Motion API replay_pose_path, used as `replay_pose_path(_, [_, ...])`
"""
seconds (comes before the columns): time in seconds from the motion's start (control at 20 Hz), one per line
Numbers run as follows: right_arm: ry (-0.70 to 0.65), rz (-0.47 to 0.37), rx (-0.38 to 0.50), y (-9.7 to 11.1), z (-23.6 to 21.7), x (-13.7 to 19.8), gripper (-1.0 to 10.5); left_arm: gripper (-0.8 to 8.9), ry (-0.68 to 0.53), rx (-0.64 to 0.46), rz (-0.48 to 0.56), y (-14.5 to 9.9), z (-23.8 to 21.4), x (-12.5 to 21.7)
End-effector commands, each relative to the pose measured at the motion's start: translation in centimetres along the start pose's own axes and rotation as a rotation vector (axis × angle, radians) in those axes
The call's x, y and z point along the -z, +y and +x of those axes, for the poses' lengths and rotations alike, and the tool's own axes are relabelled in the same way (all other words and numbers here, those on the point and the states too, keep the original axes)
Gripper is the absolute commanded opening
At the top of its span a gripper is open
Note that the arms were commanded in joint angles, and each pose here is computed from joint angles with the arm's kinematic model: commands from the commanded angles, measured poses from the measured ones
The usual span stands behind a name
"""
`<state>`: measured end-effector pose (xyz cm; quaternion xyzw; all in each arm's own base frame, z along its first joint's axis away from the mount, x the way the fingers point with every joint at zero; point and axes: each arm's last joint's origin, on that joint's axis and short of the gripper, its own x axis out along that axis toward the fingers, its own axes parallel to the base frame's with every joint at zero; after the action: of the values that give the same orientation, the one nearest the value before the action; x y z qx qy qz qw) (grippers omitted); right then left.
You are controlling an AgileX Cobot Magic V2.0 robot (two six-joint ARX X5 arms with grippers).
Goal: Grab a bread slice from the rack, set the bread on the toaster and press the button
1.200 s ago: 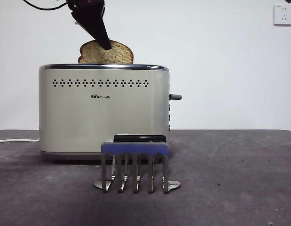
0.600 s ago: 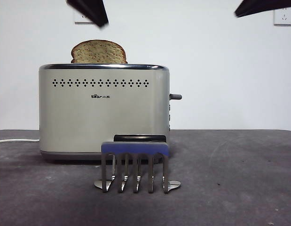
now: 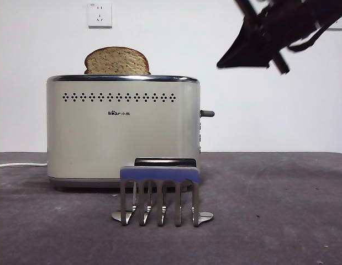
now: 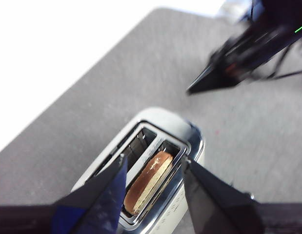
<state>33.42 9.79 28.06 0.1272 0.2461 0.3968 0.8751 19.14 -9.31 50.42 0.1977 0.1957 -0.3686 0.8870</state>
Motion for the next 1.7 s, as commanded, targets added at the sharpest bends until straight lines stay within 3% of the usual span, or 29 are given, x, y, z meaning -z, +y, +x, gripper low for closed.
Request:
replay_pose_path(0.05, [0.008,0.024,0.000,-1.0,1.5,-0.3,-0.1,1.89,-0.029,-0.007,-0.050,-0.3,-1.0,-0.1])
replay_pose_path(0.55, [0.128,0.113,0.022,-4.6,5.5,2.9,-0.1,1.88,-0.017,0.026,-0.057,-0.7,-1.8,0.3])
replay_pose_path(1.3, [0.374,0.126,0.056,-5.9,9.1,8.6,-0.1,1.88,-0.007,0.023,-0.059,-0.7,-1.8,0.3])
replay_pose_path(1.7, [0.396,0.112,0.045,-5.4,9.5,9.0,-0.1,1.88,-0.005,0.024,-0.059,-0.8,-1.8,0.4])
